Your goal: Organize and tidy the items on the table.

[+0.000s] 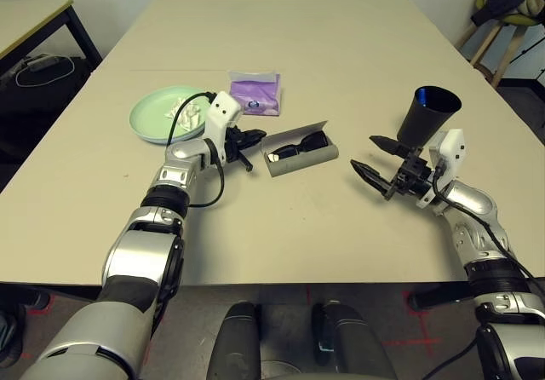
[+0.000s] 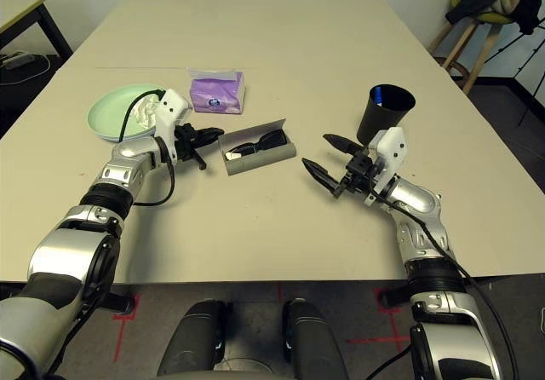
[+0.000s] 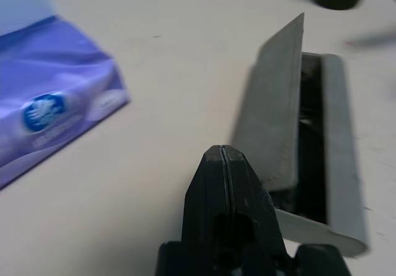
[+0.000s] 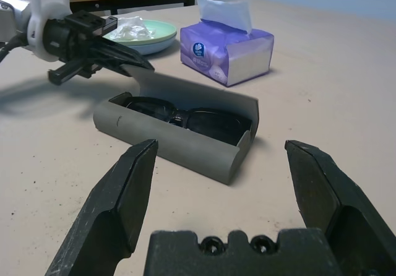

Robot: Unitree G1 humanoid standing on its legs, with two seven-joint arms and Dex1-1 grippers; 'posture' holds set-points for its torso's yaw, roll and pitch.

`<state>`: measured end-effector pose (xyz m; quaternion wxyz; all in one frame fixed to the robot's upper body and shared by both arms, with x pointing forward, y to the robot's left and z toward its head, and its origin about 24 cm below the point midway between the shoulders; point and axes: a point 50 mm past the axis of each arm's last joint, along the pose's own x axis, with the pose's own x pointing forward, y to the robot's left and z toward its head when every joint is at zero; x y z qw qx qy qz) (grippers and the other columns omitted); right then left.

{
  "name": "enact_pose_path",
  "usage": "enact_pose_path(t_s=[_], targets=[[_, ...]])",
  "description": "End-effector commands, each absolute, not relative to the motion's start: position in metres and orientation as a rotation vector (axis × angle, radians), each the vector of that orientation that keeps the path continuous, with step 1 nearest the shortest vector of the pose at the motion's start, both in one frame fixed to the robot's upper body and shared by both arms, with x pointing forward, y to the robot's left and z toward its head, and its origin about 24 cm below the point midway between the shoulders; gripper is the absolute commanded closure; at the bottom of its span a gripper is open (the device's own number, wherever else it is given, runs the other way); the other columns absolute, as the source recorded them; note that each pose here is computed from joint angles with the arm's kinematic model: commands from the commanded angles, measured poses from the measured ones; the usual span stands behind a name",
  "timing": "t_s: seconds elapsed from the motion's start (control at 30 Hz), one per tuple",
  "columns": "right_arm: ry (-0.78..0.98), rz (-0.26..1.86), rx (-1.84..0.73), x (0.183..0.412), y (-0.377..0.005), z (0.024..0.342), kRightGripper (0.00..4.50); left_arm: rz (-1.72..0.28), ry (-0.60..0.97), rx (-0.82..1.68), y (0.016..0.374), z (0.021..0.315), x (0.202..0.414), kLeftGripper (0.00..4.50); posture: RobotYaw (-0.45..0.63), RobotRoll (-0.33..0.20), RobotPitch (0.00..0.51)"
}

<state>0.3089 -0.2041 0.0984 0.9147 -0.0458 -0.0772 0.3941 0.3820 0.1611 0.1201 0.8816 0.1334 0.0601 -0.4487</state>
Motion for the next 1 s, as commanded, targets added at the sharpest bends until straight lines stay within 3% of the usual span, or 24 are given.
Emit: enact_pose_path(t_s=[0.03,0.43,0.53,0.67,0.77,1.0], targets=[[-0.143,0.809,-0.087,0.307,-0.203,0.096,0.0,-1.024,0.165,0.316,0.158,0.111,0.375,4.45,0.13,0.0,0.083],[-0.165,0.82,-0.116,0.31,-0.203,0.111,0.0,-1.193,0.279,0.367,0.157,0.088,0.354,4.45,0.12,0.0,0.081],[-0.152,0.83,-0.131,0.312,-0.204,0.115,0.0,-1.203,0.206,0.354,0.153,0.096,0.354,4.45,0.12,0.0,0.08],[-0.115,0.875,-0.146,0.313,-0.208,0.121,0.0,-1.246,-0.026,0.219,0.142,0.121,0.353,4.45,0.13,0.0,0.079],[-0.041,0.948,-0.211,0.312,-0.217,0.125,0.0,-1.342,-0.126,0.168,0.133,0.133,0.342,3.86,0.14,0.0,0.079],[0.262,1.205,-0.543,0.304,-0.248,0.138,0.0,-1.468,-0.147,0.151,0.122,0.143,0.322,1.09,0.14,0.0,0.079]])
